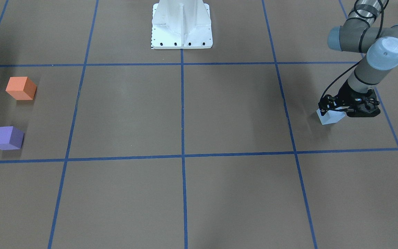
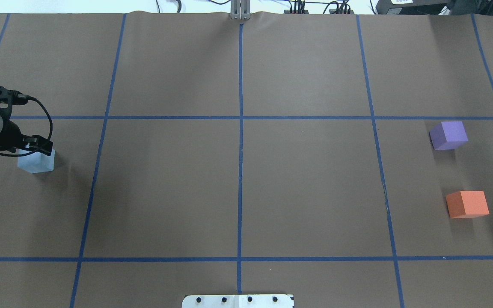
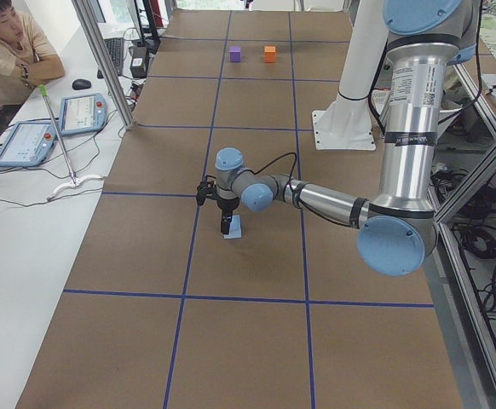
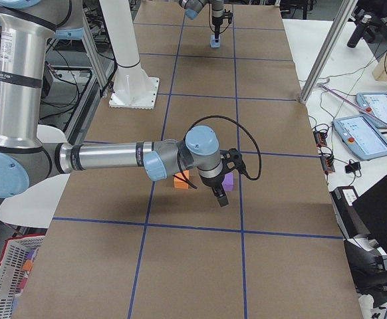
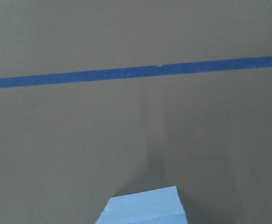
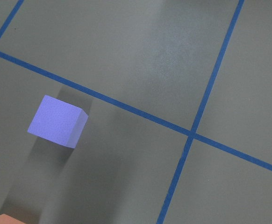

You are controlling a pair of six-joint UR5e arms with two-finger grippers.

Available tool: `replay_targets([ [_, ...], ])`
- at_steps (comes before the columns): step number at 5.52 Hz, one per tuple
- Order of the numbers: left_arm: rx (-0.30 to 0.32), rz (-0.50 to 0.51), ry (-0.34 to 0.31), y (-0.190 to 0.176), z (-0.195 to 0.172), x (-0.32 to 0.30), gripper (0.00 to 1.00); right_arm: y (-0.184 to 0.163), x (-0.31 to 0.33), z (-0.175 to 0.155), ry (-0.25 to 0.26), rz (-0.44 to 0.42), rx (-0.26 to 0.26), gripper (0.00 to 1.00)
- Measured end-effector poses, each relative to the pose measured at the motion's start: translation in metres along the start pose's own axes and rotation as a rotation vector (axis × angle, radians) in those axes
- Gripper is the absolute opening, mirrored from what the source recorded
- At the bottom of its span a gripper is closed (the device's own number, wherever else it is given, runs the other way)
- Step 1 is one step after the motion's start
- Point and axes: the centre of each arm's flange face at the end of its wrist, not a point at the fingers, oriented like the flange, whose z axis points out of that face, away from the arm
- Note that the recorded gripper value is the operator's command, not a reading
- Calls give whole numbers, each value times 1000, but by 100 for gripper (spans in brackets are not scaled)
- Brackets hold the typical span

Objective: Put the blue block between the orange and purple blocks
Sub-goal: 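Close the left gripper on the light blue cube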

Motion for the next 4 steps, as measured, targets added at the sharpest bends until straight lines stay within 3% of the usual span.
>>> replay_targets([
  [1, -5, 5, -13, 3, 8, 1, 100, 0, 0, 0, 0, 0, 0, 100],
  [2, -9, 12, -17, 5, 12, 4, 86, 0, 0, 0, 0, 0, 0, 100],
  [3, -11, 22, -14, 7, 14, 8, 44, 0, 0, 0, 0, 0, 1, 100],
  [4, -10, 32, -10, 8, 13, 12, 17, 0, 0, 0, 0, 0, 1, 100],
])
